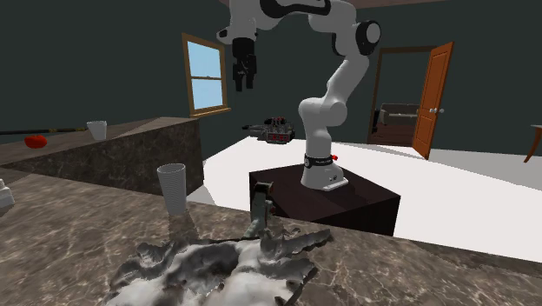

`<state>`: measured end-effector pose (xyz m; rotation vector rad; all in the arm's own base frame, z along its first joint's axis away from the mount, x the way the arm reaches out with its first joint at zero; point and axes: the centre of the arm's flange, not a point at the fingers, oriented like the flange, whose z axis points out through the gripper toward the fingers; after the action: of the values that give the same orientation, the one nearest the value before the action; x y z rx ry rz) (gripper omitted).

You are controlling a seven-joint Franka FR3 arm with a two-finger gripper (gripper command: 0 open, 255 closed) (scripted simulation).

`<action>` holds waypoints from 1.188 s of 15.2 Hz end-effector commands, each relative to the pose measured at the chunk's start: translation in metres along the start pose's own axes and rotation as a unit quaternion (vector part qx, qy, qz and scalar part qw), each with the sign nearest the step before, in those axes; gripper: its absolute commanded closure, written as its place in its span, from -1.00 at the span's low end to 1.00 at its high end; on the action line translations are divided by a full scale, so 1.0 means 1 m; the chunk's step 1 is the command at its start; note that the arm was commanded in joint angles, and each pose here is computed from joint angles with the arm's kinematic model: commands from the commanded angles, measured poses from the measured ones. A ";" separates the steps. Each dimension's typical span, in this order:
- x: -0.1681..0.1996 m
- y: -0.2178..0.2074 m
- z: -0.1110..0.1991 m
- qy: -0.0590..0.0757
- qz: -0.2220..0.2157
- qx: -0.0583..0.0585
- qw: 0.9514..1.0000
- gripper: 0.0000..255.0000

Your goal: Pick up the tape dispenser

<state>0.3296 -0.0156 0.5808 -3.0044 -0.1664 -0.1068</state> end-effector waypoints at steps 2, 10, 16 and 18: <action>0.004 -0.009 0.010 -0.005 -0.004 -0.003 1.000 -1.00; 0.031 -0.078 0.096 -0.042 -0.040 -0.030 0.998 -1.00; 0.044 -0.128 0.164 -0.071 -0.066 -0.049 0.994 -1.00; 0.047 -0.144 0.187 -0.080 -0.075 -0.056 0.992 -1.00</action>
<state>0.3693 0.1447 0.4281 -3.1024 -0.4013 0.1021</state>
